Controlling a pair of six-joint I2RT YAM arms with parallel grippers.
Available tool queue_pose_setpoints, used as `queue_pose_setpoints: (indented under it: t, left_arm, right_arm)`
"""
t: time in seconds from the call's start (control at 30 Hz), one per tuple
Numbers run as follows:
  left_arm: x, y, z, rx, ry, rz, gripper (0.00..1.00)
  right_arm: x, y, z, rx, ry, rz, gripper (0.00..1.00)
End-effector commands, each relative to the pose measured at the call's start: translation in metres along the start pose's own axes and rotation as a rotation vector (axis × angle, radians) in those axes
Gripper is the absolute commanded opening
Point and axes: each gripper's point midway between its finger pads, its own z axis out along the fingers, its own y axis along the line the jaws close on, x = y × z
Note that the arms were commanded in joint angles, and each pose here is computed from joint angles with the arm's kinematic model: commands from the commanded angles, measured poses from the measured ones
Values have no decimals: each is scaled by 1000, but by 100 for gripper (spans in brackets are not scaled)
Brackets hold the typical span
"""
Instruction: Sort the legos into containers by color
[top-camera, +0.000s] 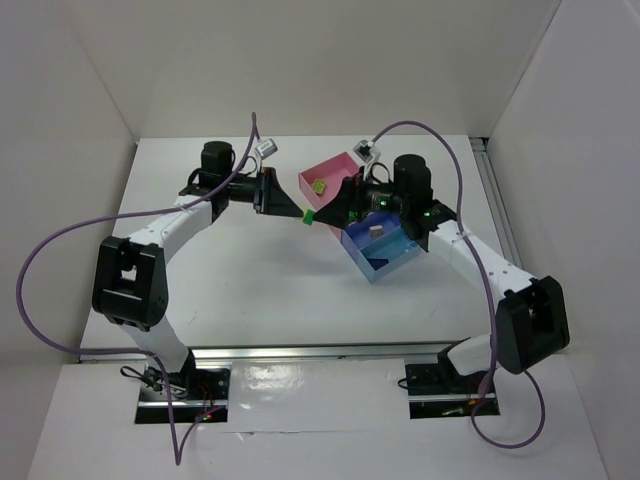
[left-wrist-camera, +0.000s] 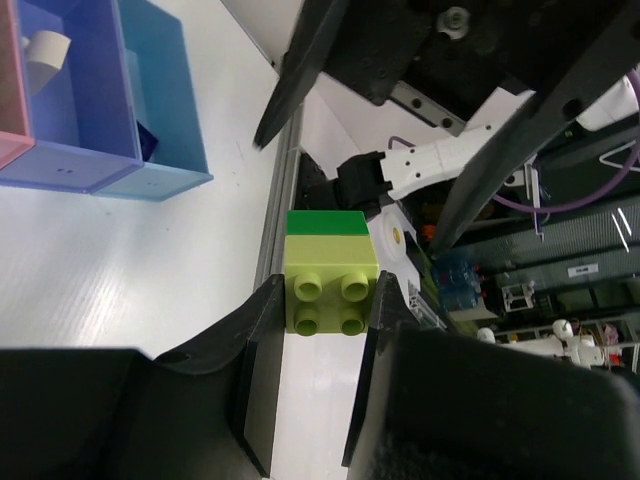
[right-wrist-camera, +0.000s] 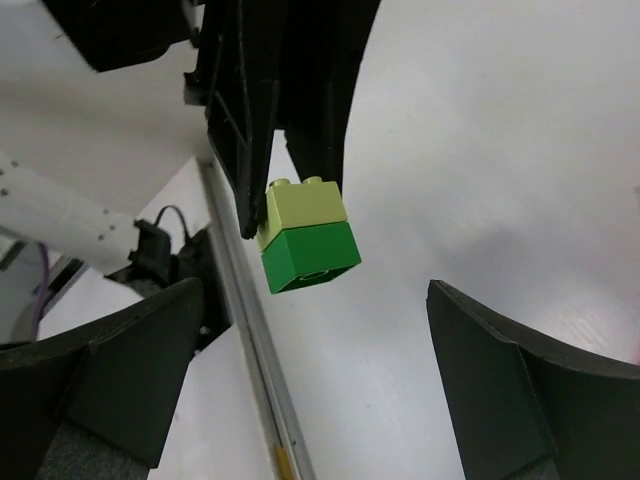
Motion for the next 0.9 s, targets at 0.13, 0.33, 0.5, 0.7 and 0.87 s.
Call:
queue_pose_setpoints:
  t: [0.13, 0.33, 0.5, 0.7, 0.87]
  left_arm:
    - [3, -30, -7, 93, 33, 138, 0]
    - [6, -34, -6, 97, 43, 156, 0]
    - [8, -36, -3, 103, 50, 156, 0]
    - [7, -33, -2, 102, 50, 147, 0]
    - [6, -33, -2, 103, 49, 158, 0]
  right_arm:
    - [-5, 30, 6, -246, 23, -34, 97]
    - [-10, 32, 10, -278, 8, -23, 86]
    - [-6, 36, 19, -305, 31, -9, 84]
    - [1, 38, 26, -314, 56, 7, 71]
    - [4, 37, 29, -308, 68, 13, 48]
